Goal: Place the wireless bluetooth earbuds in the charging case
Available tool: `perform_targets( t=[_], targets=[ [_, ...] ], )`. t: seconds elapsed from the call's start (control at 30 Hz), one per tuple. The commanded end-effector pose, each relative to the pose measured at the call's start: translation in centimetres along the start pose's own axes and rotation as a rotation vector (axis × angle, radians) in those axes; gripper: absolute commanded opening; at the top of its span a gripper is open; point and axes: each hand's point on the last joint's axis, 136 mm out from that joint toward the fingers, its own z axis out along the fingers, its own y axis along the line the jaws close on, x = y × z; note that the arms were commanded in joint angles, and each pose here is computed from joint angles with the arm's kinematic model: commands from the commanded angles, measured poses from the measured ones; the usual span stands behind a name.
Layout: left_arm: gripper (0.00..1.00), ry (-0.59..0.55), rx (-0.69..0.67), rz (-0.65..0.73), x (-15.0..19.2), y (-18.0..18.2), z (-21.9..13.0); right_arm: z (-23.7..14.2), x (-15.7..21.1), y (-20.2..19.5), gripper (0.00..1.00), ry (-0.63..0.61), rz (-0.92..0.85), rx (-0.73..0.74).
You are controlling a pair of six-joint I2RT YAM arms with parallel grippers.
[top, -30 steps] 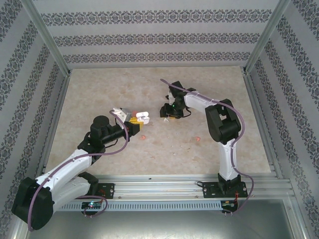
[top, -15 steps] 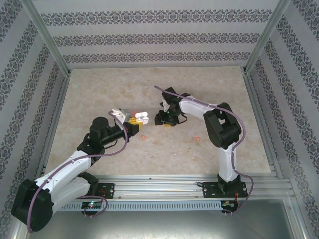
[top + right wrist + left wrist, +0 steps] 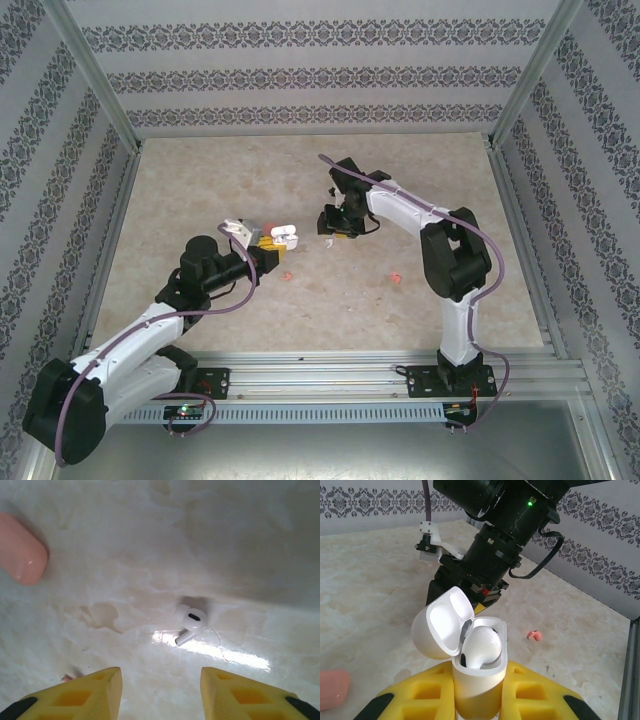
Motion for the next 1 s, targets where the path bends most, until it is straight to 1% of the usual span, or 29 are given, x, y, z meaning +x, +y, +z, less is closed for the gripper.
perform_targets(
  t=[0.0, 0.4, 0.53, 0.8, 0.97],
  targets=[
    [0.0, -0.043, 0.021, 0.016, -1.1, -0.5, 0.1, 0.9, -0.1, -1.3, 0.44, 0.018, 0.046, 0.074],
    [0.0, -0.022, 0.024, 0.014, -0.3, -0.3, 0.3, 3.6, -0.3, -1.7, 0.42, 0.061, 0.052, 0.082],
    [0.0, -0.015, 0.023, 0.012, -0.1, -0.3, 0.4, 4.4, -0.2, -1.8, 0.38, 0.08, 0.04, 0.103],
    [0.0, -0.014, 0.023, 0.007, 0.0, -0.3, 0.4, 5.6, 0.1, -2.3, 0.35, 0.107, 0.033, 0.125],
    [0.0, -0.013, 0.019, 0.007, 0.0, -0.2, 0.4, 5.7, 0.1, -2.2, 0.29, 0.114, 0.014, 0.137]
  ],
)
